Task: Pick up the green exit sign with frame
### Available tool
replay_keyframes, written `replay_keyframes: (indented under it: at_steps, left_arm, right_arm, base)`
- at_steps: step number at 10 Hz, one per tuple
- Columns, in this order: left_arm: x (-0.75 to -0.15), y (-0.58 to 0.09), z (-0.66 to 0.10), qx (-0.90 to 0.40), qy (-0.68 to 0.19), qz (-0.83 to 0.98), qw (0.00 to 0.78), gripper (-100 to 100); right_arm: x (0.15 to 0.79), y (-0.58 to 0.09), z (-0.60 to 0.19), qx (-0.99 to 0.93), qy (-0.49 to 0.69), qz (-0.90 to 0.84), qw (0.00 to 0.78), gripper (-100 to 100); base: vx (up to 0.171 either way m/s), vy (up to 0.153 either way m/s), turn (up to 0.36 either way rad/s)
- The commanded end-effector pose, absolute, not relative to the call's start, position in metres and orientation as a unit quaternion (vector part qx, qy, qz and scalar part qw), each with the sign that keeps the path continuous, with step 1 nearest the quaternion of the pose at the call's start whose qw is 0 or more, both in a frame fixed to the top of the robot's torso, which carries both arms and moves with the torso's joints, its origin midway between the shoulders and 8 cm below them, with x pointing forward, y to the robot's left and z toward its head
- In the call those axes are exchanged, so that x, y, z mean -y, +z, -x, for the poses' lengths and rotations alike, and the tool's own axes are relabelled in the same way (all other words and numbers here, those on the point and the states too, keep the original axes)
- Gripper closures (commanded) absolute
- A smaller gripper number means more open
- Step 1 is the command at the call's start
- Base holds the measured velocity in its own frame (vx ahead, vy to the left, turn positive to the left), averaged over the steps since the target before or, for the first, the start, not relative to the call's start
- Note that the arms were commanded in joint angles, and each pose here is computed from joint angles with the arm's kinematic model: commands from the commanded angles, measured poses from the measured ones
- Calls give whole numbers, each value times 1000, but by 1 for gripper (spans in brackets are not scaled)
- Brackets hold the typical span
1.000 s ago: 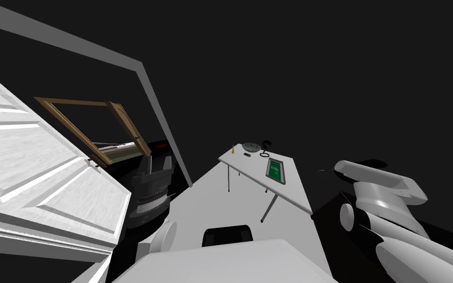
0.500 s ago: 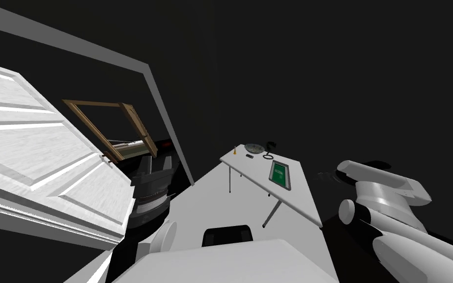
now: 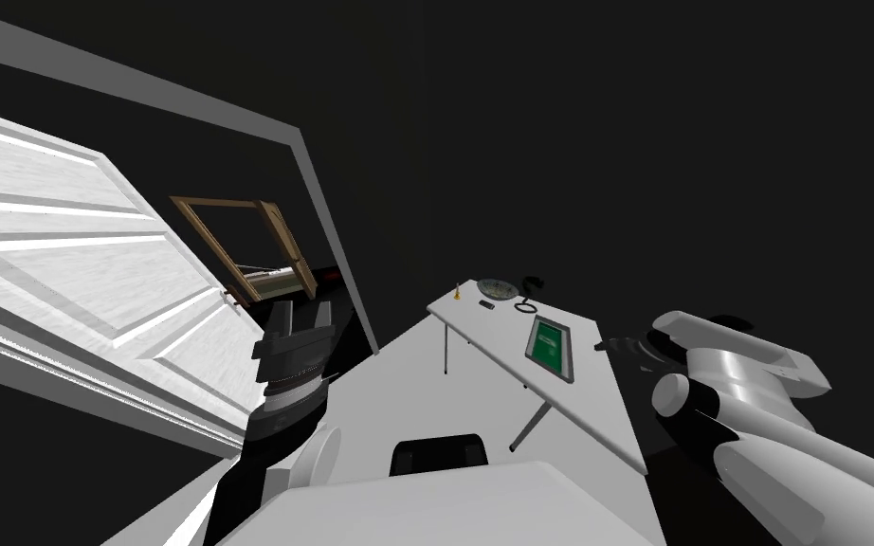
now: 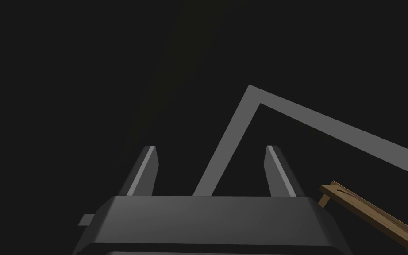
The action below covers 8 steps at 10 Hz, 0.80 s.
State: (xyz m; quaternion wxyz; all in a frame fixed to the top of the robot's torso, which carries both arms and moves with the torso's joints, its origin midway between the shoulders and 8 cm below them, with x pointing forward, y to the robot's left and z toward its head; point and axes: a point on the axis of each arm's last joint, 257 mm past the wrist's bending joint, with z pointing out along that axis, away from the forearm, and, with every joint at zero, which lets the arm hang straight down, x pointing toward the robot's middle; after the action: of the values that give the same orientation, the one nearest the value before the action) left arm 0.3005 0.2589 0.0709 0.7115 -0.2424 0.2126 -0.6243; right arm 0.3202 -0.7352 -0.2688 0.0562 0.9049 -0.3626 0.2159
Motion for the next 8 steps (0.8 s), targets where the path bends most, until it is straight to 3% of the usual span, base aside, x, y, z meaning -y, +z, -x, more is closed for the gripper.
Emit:
replay_keyframes:
  at_steps: [1,8]
  left_arm:
    - [-259,71,-301,-213,-624,242,712,0]
    - [-259,71,-301,-213,-624,242,712,0]
  right_arm:
    - [725,-273,-317,376,203,-903,36,-100]
    - [665,-303,-304,452,122,-880,-79,-100]
  base:
    - [31,-58,79]
    - [32,-70,120]
